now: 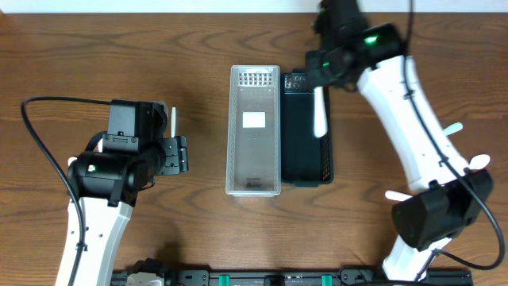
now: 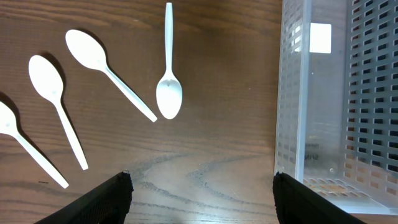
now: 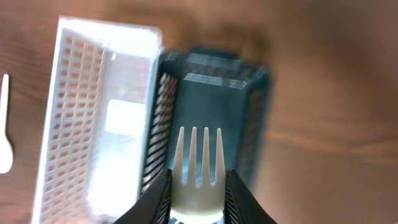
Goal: Pack container
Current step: 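Drop the fork into the dark green basket and withdraw right gripper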
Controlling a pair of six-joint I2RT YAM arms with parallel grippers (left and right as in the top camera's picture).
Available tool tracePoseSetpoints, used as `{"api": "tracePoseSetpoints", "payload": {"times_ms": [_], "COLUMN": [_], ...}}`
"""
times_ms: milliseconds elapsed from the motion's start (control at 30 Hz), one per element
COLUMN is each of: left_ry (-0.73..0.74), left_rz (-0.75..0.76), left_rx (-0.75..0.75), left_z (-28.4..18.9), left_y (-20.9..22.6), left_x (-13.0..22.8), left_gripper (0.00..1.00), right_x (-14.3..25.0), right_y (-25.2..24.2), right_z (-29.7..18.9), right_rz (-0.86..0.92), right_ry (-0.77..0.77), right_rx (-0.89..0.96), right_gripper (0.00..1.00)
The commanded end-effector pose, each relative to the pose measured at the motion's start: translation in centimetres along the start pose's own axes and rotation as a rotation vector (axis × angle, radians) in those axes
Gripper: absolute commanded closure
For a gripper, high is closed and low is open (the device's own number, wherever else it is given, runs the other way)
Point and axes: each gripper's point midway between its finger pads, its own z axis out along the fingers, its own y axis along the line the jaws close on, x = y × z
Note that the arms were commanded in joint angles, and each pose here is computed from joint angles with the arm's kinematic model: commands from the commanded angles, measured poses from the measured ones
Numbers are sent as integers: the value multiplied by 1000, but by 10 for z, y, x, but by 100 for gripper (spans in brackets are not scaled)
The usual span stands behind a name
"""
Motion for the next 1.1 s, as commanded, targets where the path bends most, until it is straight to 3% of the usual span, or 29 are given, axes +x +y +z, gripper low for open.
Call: {"api": "tracePoseSetpoints", "payload": {"times_ms": [0, 167, 267, 400, 433, 533, 600, 633, 667, 767, 867, 1067], "left_ry": [-7, -5, -5, -5, -5, -5, -4, -5, -5, -4, -5, -5], "left_rz": [3, 3, 3, 3, 3, 3, 3, 3, 3, 3, 3, 3], "left_rx": [6, 6, 6, 6, 6, 6, 6, 6, 6, 6, 6, 6], "left_z": [-4, -4, -4, -4, -4, -4, -4, -4, -4, -4, -4, -4], "left_y": [-1, -1, -1, -1, -1, -1, -1, -1, -1, -1, -1, -1], "left_x": [-3, -2, -2, -2, -2, -2, -2, -2, -2, -2, -2, -2], "left_gripper": [25, 25, 25, 24, 24, 24, 24, 24, 24, 25, 24, 24], "right_x": [30, 71, 85, 85, 81, 62, 39, 26, 15, -25, -44, 1], "right_y": [-2, -8, -13, -12, -10, -5, -3, -4, -7, -35, -84, -215], "right_z": [32, 71, 82, 86, 85, 76, 59, 47, 36, -7, -38, -45], "right_rz": [190, 195, 193, 172, 151, 97, 65, 52, 49, 130, 331, 912], "right_ry": [87, 177, 205, 197, 184, 138, 81, 49, 22, -96, -160, -59], "right_rx": [69, 107, 120, 111, 99, 72, 51, 42, 42, 81, 129, 293], "right_gripper": [99, 98, 82, 77, 72, 40, 25, 9, 1, 1, 1, 1]}}
